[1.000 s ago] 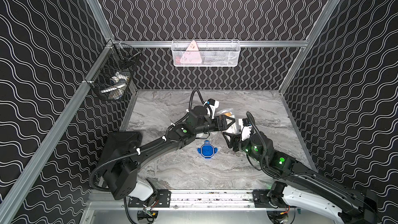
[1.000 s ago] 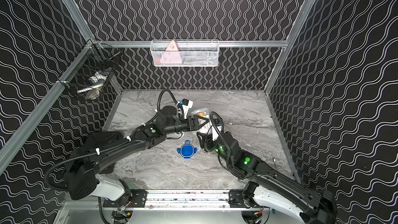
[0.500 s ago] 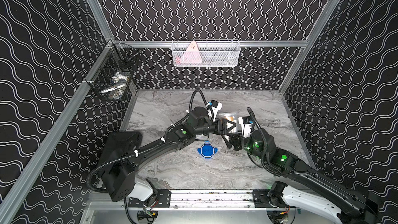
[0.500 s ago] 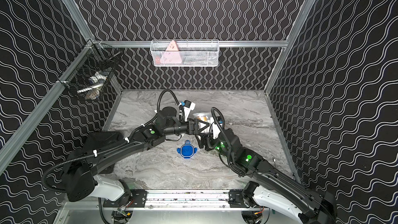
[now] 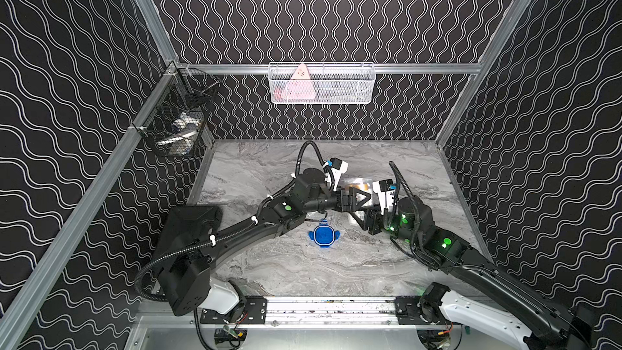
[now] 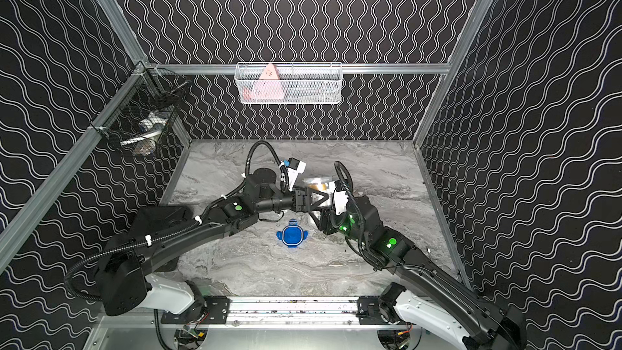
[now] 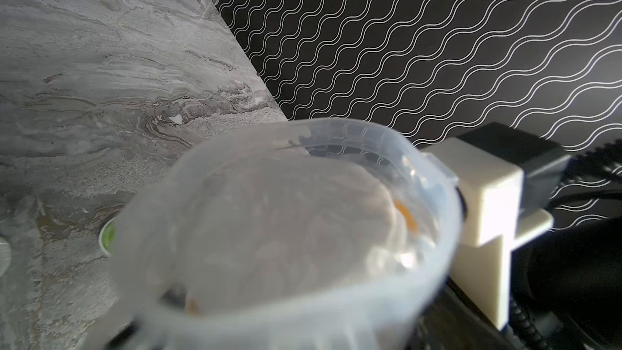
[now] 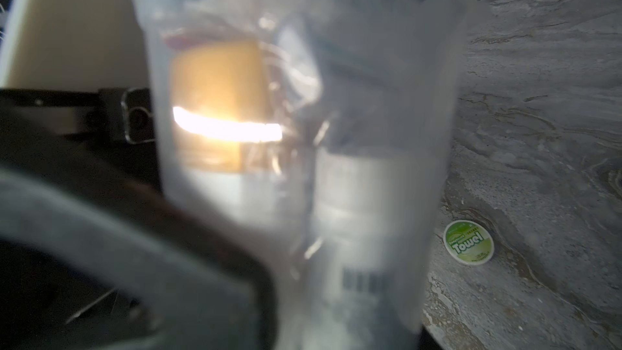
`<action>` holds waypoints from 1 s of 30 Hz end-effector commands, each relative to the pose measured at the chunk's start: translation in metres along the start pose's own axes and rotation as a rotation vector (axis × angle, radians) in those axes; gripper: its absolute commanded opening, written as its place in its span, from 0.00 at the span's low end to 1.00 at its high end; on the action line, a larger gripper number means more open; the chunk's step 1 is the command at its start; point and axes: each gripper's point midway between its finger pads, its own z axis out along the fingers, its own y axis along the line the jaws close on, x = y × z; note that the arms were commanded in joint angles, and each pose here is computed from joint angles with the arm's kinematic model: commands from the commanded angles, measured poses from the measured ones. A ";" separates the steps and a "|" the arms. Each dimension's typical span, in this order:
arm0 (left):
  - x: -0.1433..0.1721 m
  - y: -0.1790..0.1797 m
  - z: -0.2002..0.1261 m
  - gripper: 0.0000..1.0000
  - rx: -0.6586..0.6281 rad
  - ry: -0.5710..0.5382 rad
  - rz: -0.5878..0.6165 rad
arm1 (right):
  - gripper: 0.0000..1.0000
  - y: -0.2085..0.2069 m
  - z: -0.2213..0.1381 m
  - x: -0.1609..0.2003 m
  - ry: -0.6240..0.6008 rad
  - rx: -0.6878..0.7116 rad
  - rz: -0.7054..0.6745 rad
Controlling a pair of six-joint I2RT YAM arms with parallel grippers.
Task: Take out toiletry kits
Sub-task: Adjust the container.
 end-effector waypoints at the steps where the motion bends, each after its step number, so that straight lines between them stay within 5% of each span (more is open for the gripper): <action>1: -0.011 -0.009 -0.006 0.97 0.008 -0.042 0.034 | 0.49 -0.005 -0.004 -0.008 -0.022 0.040 0.010; 10: -0.022 0.010 -0.038 0.99 -0.209 -0.070 0.110 | 0.51 -0.026 -0.007 0.001 0.074 0.195 0.011; 17: -0.016 0.051 -0.087 0.99 -0.385 -0.112 0.123 | 0.49 -0.046 -0.015 0.032 0.303 0.352 0.027; 30: 0.057 0.125 -0.109 0.98 -0.517 -0.044 -0.062 | 0.50 -0.079 0.008 0.084 0.513 0.479 0.007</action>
